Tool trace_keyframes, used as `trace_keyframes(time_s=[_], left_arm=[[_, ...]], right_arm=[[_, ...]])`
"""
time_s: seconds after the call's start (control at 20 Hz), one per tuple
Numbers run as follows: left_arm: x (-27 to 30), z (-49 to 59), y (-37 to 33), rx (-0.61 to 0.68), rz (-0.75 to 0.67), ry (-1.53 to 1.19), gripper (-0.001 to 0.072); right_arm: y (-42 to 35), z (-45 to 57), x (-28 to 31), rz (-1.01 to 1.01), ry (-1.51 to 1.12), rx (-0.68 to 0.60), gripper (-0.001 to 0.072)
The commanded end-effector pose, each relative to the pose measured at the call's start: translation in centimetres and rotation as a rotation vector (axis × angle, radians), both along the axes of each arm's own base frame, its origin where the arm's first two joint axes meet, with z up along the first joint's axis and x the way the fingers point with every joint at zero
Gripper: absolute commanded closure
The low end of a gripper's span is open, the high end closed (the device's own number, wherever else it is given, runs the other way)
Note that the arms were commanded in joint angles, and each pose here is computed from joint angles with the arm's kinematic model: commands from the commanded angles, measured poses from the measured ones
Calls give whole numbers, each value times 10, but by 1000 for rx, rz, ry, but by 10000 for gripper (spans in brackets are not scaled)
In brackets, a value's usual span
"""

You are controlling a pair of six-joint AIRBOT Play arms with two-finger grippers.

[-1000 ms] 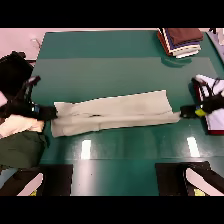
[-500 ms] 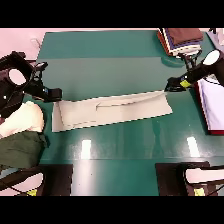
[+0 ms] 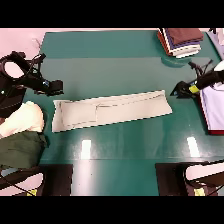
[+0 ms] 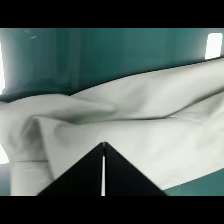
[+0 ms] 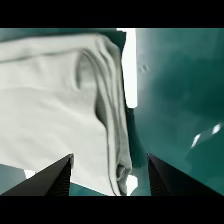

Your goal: Fold the shirts.

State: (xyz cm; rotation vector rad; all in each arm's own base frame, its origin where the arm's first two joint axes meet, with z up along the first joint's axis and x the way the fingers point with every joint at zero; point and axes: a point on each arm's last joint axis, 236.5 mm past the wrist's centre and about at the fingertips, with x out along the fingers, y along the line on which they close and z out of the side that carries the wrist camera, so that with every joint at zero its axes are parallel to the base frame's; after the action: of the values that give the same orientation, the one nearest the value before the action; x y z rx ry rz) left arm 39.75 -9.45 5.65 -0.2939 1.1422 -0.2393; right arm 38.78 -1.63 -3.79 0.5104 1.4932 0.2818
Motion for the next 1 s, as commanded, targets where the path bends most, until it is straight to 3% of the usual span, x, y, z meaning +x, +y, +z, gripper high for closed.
trace_keyframes(time_s=[0.0, 0.15, 0.2, 0.35, 0.4, 0.7, 0.95], left_arm=[[8, 8, -40, -65, -37, -51, 682], [2, -10, -87, -86, -110, -20, 682], [-1, -18, -104, -92, -134, -6, 683], [0, -39, -156, -141, -171, -10, 683], [-1, -47, -171, -160, -180, -1, 683], [-1, -98, -223, -170, -225, 63, 683], [10, -109, -241, -209, -210, 74, 683]], right_arm=[[10, -26, -15, -79, 49, 174, 186], [36, -43, -9, -95, 47, 256, 227], [45, -47, -6, -83, 42, 261, 290], [69, -48, 1, 15, -13, 235, 644], [74, -41, 6, 43, -39, 230, 696], [100, 101, 43, 161, -373, 155, 696], [170, 199, 28, 282, -560, 163, 696]])
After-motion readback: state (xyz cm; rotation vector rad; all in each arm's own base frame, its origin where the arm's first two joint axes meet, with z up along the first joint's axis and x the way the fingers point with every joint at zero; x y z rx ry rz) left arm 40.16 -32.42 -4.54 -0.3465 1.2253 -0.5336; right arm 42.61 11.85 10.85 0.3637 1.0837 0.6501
